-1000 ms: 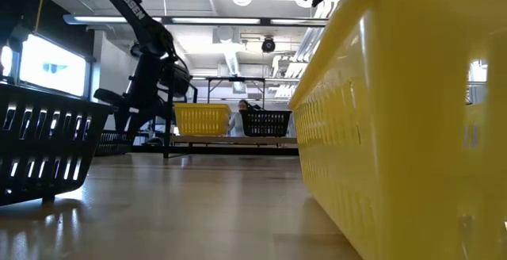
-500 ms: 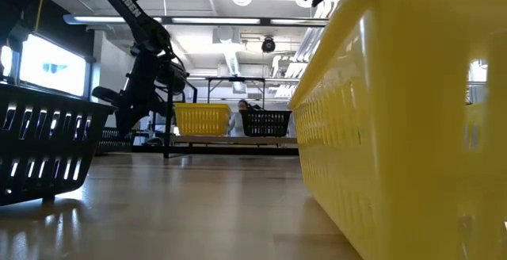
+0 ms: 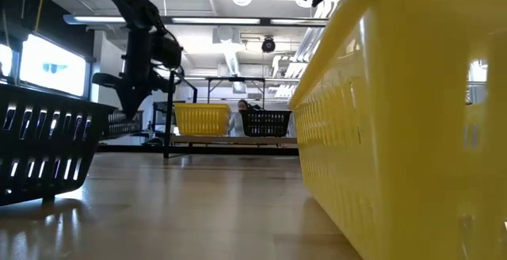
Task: Stack baskets on shelf by color
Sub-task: Stack the top black bin on top of the black bin on the shelf
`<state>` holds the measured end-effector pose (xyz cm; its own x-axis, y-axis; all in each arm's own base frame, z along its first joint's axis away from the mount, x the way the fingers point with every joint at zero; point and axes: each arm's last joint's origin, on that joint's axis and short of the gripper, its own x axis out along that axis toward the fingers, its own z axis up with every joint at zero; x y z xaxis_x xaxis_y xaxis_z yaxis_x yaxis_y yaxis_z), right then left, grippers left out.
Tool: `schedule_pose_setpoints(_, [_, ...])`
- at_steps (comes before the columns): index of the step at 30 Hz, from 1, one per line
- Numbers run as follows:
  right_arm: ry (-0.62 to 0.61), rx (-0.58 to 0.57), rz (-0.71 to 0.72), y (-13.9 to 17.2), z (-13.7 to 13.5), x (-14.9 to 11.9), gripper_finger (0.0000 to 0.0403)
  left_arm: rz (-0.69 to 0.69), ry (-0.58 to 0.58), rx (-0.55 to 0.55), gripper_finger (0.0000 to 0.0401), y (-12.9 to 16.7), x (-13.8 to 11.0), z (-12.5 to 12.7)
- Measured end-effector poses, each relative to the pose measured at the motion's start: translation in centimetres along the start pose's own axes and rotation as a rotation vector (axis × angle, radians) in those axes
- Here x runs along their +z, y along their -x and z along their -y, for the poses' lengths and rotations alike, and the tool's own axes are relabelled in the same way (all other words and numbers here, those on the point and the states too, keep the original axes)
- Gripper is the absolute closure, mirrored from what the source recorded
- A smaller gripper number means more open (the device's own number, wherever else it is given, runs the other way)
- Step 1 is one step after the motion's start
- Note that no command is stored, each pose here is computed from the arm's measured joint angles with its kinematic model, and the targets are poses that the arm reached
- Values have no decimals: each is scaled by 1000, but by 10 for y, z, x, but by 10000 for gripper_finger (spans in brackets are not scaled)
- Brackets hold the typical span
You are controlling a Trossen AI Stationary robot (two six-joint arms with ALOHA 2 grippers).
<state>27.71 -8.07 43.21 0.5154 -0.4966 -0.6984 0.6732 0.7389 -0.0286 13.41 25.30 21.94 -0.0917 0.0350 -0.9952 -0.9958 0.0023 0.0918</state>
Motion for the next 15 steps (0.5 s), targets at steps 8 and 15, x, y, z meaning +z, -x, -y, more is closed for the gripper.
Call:
schedule_pose_setpoints(8, [0, 0, 0, 0, 0, 0, 263, 124, -12, -77, 396, 36, -15, -12])
schedule_pose_setpoints(15, [0, 0, 0, 0, 0, 0, 263, 284, -80, -169, 396, 82, -34, -21])
